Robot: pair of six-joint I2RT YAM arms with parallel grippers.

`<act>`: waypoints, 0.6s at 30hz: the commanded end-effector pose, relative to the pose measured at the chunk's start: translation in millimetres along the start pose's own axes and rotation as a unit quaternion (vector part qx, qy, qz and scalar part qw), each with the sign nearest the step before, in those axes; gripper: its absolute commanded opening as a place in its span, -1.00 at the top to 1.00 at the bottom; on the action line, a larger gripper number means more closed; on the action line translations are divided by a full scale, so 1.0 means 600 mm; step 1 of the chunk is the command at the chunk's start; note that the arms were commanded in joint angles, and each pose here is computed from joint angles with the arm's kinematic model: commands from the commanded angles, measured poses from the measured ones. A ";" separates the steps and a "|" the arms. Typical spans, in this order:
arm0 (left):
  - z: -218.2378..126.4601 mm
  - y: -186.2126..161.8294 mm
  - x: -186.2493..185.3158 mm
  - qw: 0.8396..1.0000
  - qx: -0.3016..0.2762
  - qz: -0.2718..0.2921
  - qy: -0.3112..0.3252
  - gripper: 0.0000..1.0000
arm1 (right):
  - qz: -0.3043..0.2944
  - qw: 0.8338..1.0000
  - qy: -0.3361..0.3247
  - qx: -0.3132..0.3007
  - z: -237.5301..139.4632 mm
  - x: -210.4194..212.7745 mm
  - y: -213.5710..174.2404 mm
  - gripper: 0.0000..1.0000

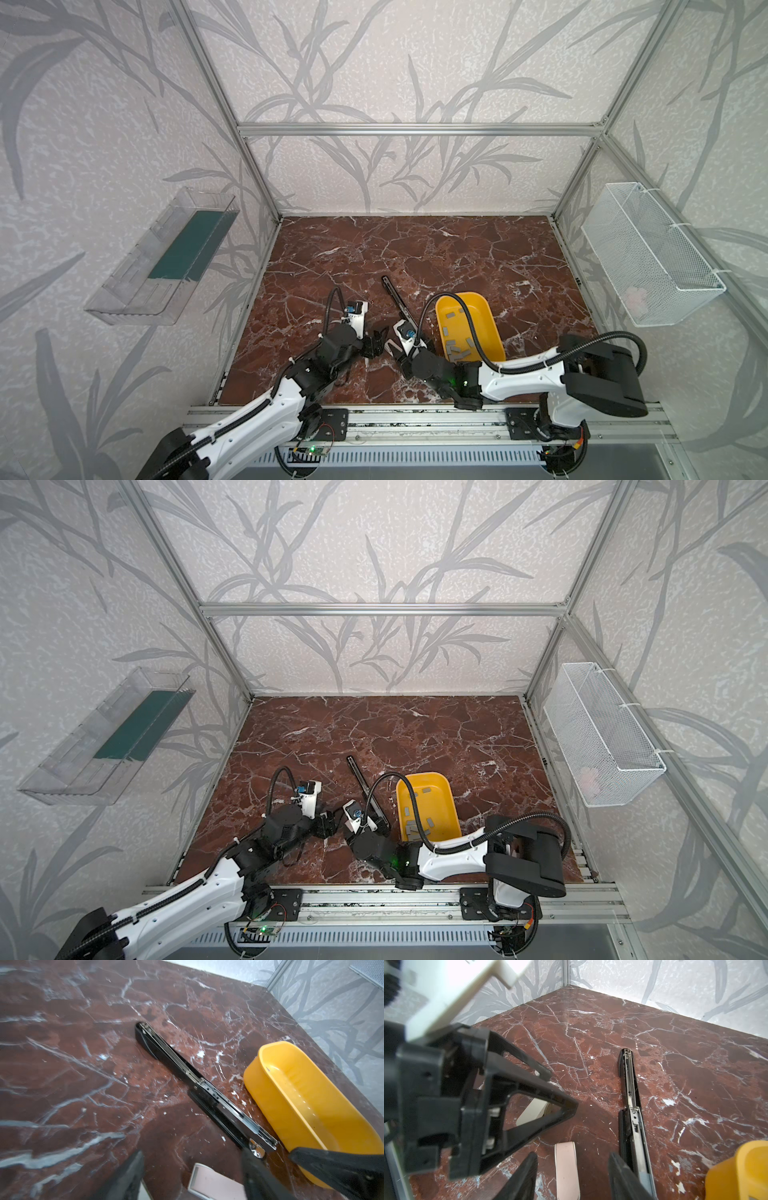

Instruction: Load the staples into the stapler

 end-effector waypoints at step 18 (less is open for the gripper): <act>0.046 0.105 0.008 0.993 -0.072 -0.024 0.086 -0.95 | 0.032 0.986 -0.100 0.132 -0.018 -0.138 -0.111 -0.37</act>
Point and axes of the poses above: each gripper's point midway between its finger pads, its own z axis out along the fingers, its own x axis along the line the jaws close on, y = z × x, the point moved 4 cm from there along -z, back along the fingers, and after that the axes turned 4 degrees about -z, right-handed, at the moved point
